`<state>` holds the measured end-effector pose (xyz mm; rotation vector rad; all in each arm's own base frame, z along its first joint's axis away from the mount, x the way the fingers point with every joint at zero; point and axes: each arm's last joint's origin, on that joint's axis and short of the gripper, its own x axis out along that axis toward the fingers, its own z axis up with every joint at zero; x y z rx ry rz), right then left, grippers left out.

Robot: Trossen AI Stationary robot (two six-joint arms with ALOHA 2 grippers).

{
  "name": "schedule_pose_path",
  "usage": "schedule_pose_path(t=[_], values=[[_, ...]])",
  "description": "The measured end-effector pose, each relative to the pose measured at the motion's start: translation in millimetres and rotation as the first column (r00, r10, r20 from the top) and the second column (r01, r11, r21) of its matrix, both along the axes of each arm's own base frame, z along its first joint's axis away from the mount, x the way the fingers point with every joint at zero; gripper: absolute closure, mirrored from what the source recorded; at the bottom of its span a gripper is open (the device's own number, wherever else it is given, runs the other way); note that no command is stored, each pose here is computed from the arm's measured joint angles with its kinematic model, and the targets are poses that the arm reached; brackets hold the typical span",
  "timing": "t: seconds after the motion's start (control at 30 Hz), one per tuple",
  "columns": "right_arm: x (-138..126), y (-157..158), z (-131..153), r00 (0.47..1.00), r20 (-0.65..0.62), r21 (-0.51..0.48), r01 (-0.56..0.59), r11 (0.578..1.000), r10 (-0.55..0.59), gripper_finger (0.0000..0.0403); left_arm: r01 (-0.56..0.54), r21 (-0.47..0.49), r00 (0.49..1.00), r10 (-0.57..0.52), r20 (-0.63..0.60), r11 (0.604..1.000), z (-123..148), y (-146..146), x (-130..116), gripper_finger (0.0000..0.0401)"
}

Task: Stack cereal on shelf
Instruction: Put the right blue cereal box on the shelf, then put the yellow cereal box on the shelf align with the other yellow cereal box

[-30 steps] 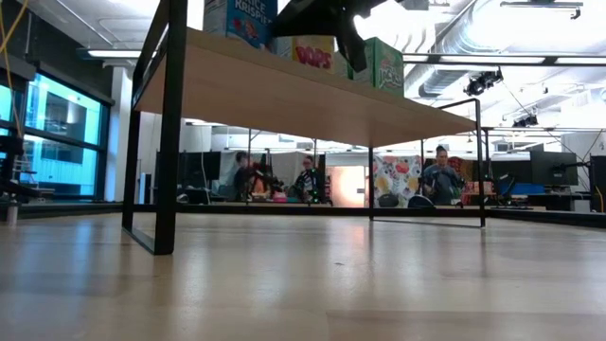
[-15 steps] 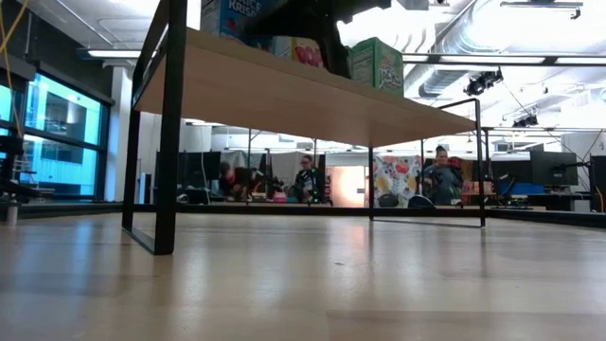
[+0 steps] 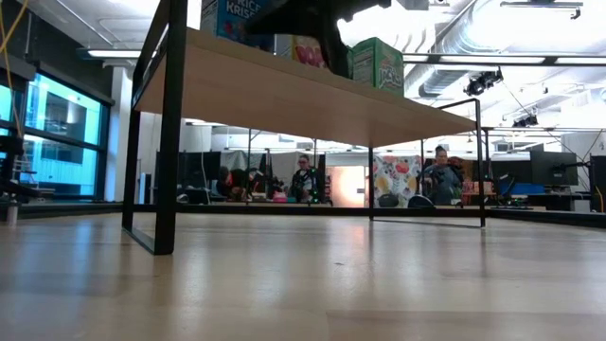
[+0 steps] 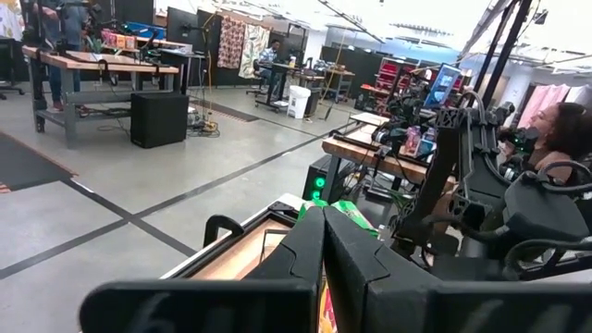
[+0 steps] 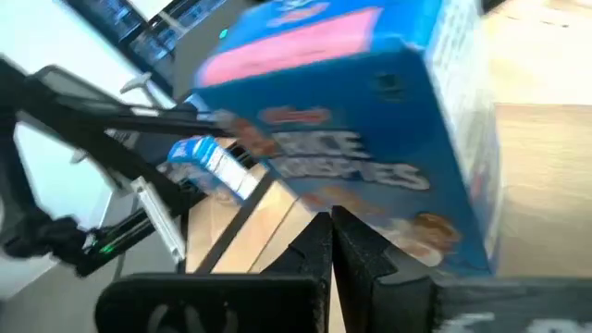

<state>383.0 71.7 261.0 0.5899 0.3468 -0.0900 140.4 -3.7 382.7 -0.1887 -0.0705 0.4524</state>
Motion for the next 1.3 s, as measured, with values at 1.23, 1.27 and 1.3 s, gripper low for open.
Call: schedule_pose_path(t=[1.23,1.27,1.3], values=[[-138.0,15.0,65.6,0.842,-0.423,0.040,-0.351,0.936,0.334,0.0170,0.000,-0.007,1.000,0.000,0.003,1.000,0.0,0.0,0.1,0.0400],[-138.8,15.9,65.2,0.827,-0.427,0.066,-0.374,0.925,0.365,0.0151,0.001,-0.008,1.000,-0.001,0.004,1.000,0.0,0.0,0.1,0.0400],[-139.7,17.0,65.2,0.809,-0.427,0.100,-0.403,0.910,0.405,0.0135,0.001,-0.008,1.000,-0.001,0.004,1.000,0.0,0.0,0.0,0.0400]])
